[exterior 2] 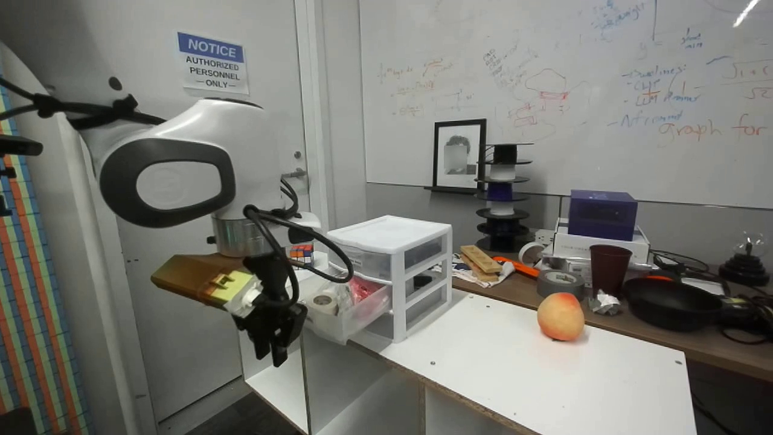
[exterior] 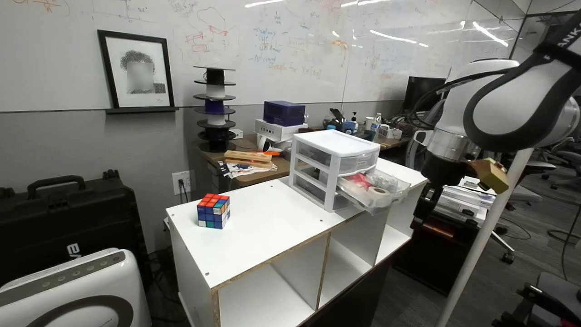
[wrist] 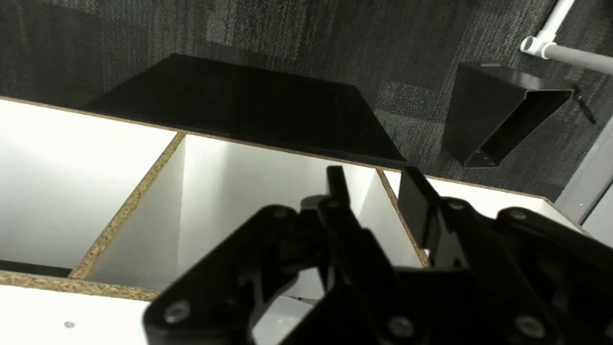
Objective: Put the two white objects on the right in the top drawer of the dresser
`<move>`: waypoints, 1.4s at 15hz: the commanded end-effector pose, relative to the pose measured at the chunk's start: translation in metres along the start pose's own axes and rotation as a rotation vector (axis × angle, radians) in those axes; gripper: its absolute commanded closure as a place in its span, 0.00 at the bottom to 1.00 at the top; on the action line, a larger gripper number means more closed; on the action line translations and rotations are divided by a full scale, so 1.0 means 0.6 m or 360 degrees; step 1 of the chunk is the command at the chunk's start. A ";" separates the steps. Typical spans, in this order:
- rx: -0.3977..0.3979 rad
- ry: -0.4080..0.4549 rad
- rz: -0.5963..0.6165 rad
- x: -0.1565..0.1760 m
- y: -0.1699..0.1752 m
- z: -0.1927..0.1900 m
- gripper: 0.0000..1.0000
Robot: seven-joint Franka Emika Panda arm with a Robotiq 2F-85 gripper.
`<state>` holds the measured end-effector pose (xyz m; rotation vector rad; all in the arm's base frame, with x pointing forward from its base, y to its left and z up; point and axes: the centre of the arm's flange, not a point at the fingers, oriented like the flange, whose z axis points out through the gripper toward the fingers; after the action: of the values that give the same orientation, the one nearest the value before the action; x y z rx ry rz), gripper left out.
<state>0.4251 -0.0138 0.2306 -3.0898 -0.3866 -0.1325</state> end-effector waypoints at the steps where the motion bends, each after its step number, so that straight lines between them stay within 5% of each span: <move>1: -0.0084 0.0120 -0.0046 0.013 -0.026 0.023 0.96; 21: -0.0222 0.0517 0.0347 0.133 0.015 0.014 1.00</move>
<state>0.4840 -0.0165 0.2354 -3.1472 -0.0672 -0.5733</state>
